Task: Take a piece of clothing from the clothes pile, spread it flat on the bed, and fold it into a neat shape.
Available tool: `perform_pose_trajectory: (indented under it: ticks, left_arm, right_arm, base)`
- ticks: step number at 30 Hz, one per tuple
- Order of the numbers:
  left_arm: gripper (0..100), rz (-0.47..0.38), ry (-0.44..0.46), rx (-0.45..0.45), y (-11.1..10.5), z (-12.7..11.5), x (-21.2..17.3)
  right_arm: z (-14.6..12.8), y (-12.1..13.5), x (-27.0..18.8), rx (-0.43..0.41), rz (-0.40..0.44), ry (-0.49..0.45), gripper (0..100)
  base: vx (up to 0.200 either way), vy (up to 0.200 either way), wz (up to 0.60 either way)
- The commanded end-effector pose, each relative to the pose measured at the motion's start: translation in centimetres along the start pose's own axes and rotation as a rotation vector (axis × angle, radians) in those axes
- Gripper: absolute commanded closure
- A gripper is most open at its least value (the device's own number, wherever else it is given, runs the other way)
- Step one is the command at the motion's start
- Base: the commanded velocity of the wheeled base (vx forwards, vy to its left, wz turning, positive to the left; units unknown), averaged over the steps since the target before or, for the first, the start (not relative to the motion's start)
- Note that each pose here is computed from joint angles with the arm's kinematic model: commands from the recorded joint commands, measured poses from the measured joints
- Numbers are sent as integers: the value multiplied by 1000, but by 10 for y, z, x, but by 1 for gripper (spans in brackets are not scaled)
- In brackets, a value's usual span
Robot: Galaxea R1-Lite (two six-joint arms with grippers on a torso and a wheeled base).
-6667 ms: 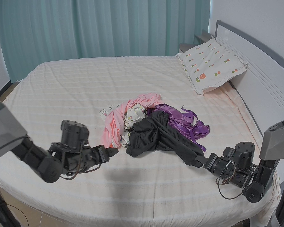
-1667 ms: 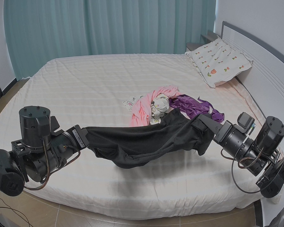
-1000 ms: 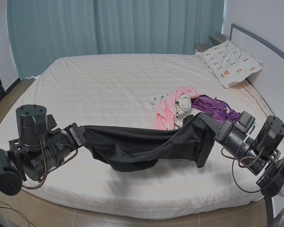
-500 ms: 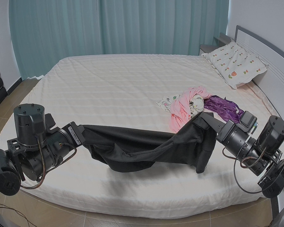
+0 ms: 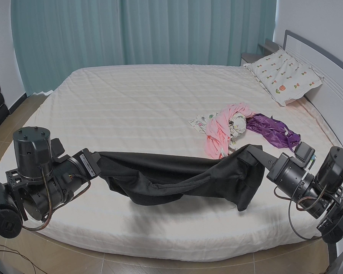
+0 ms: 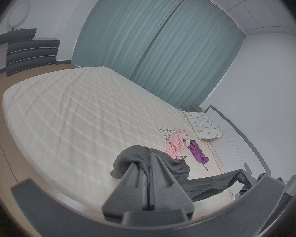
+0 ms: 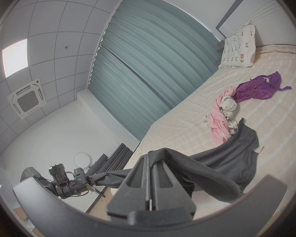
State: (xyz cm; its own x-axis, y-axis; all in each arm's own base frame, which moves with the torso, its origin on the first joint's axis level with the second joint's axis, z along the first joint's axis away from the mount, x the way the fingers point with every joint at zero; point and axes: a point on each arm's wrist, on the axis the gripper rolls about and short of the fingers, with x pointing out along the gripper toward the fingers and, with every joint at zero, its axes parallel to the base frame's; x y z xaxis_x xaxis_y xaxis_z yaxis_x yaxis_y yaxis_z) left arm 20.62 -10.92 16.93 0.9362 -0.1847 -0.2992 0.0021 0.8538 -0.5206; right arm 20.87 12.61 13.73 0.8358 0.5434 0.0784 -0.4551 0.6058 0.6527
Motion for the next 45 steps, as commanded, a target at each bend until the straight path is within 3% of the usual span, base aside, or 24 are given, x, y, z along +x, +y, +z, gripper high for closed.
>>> perform_pose_trajectory:
  ticks: [1,14,24,30,34,35,38,45]
  left_arm:
    - [100,-15,-9,-3,0,1,-8]
    - [100,-44,-25,-6,1,6,-27]
    - [100,-107,-90,-37,-21,47,-55]
    - [100,-135,-122,-55,-29,67,-72]
    - [100,-138,-147,-66,-33,76,-70]
    - [100,-121,-144,-66,-32,77,-64]
    - [100,-68,-116,-63,-27,72,-44]
    - [100,45,-75,-138,-19,72,12]
  right_arm:
    - [6,6,-15,0,25,-19,100]
    - [14,16,-51,33,56,-46,100]
    - [59,60,-81,25,323,-210,100]
    - [92,88,-85,19,400,-283,100]
    - [108,95,-74,41,380,-280,100]
    - [120,93,-60,54,332,-278,100]
    - [138,88,-35,60,294,-295,100]
    - [146,48,38,63,184,-275,100]
  base:
    - [-200,0,0]
    - [-185,0,0]
    - [0,0,0]
    - [0,0,0]
    - [0,0,0]
    - [0,0,0]
    - [0,0,0]
    - [0,0,0]
